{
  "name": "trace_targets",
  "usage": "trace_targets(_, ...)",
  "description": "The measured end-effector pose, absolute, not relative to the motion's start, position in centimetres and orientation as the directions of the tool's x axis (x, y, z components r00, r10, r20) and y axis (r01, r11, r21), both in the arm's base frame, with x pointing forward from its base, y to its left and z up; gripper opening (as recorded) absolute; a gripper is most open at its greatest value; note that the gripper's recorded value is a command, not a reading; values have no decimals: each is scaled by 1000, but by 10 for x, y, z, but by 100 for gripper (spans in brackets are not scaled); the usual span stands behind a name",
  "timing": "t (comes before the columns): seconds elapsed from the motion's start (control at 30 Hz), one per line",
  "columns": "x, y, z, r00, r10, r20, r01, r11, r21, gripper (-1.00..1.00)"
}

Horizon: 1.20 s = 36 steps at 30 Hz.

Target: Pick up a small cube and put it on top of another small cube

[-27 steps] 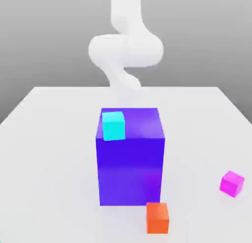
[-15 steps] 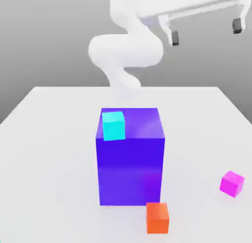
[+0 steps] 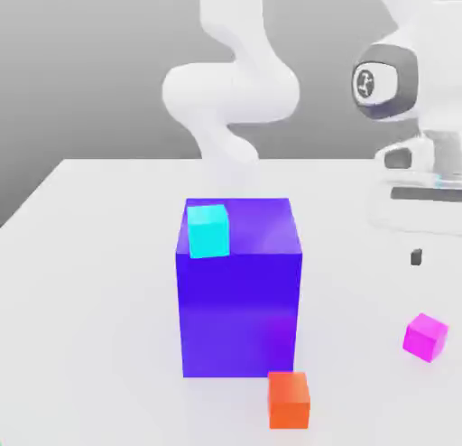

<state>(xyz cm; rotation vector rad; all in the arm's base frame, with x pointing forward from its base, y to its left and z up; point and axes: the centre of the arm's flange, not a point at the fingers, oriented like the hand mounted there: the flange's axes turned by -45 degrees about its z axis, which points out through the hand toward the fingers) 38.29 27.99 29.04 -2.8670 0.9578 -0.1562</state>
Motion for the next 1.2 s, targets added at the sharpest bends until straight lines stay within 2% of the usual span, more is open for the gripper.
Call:
trace_targets(0.23, 324, 309, 195, 699, -715, 1, -715, -699, -12, 0)
trace_targets(0.4, 319, 311, 136, 690, -723, -1, -723, -690, -1, 0)
trace_targets(0.43, 318, 311, 129, 691, -723, -1, -723, -691, -1, -100)
trace_targets(0.67, 318, 311, 130, 691, -723, -1, -723, -691, -2, -100)
trace_targets(0.83, 319, 311, 181, 690, -723, 0, -723, -690, -2, -100)
trace_targets(0.9, 345, 293, 188, 602, -799, -3, -799, -602, 11, -100)
trace_targets(1.03, 418, 226, 185, 293, -956, -2, -955, -293, 47, -100)
trace_targets(1.2, 490, 118, 182, -138, -990, 15, -987, 139, 75, -100)
